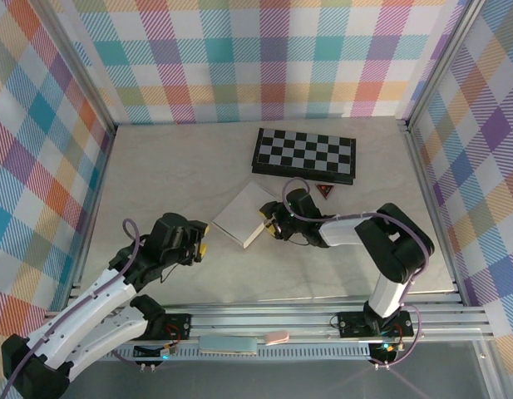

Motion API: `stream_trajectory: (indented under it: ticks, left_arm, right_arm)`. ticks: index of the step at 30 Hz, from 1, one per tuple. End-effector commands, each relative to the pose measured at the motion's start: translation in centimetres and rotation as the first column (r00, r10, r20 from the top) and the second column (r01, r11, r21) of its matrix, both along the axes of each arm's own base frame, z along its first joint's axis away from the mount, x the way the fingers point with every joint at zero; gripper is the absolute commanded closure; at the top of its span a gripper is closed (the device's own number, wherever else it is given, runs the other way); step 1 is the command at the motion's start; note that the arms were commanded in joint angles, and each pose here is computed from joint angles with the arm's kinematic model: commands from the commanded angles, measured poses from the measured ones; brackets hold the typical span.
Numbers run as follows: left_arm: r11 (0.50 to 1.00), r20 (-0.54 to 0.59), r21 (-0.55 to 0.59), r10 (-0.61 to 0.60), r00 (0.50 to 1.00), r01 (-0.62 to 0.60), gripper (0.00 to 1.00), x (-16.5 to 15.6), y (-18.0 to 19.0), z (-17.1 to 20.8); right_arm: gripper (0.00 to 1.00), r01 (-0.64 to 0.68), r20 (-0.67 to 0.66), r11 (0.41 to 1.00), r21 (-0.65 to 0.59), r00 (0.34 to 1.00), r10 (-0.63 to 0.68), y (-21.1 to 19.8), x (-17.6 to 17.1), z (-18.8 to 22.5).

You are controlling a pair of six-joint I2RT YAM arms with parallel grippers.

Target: Fold the paper box

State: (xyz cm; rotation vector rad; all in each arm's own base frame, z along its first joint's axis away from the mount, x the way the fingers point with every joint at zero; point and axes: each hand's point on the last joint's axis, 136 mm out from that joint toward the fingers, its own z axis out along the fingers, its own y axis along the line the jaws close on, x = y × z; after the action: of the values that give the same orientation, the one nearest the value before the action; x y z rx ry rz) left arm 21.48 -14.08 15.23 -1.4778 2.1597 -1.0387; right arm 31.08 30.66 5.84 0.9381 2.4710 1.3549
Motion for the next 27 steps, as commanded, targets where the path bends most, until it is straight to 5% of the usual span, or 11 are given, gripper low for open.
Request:
stream_trajectory:
  ticks: [1,4,5,6,12,17,20,22,24,27]
  left_arm:
    - [0.994,0.045,0.065,-0.096,0.994,0.093,0.49,0.7,-0.2,1.6]
    - [0.979,0.08,0.13,-0.168,0.983,0.156,0.46,1.9,-0.2,2.8]
    - [0.969,0.108,0.163,-0.202,0.973,0.183,0.05,2.6,-0.1,3.5]
    - [0.959,0.12,0.2,-0.226,0.967,0.2,0.0,3.0,0.1,3.9]
    - [0.813,0.22,0.563,-0.321,0.921,0.149,0.0,6.3,4.9,8.4]
    - [0.514,0.146,0.858,-0.252,0.957,0.005,0.0,7.4,11.3,9.9]
    - [0.298,0.075,0.954,-0.337,0.938,0.031,0.0,8.6,12.4,8.3]
    - [0.195,0.029,0.978,-0.481,0.876,0.075,0.0,10.0,11.3,6.2]
    - [0.158,-0.008,0.982,-0.507,0.862,0.102,0.0,10.6,11.6,3.8]
    - [0.16,-0.101,0.965,-0.511,0.854,0.209,0.0,10.9,12.9,-0.4]
  right_arm:
    - [0.4,0.0,0.1,0.999,-0.047,0.995,0.005,-1.4,0.4,3.4]
    - [0.32,-0.004,0.128,0.99,-0.139,0.991,0.022,-3.3,0.6,5.7]
    - [0.07,-0.007,0.149,0.984,-0.177,0.988,0.034,-4.3,0.8,7.0]
    - [0.01,-0.008,0.171,0.977,-0.214,0.984,0.045,-5.3,1.0,7.9]
    - [0.01,0.063,0.319,0.801,-0.595,0.933,0.164,-15.2,0.2,15.0]
    - [0.01,0.294,0.346,0.431,-0.853,0.937,0.046,-26.7,-1.4,17.6]
    - [0.01,0.38,0.455,0.362,-0.851,0.878,0.148,-29.1,-0.8,17.2]
    - [0.01,0.435,0.5,0.265,-0.86,0.823,0.269,-29.9,-0.6,15.2]
    - [0.01,0.512,0.556,0.219,-0.83,0.738,0.383,-29.5,0.2,15.2]
    - [0.01,0.416,0.476,0.231,-0.88,0.769,0.428,-29.4,0.8,11.2]
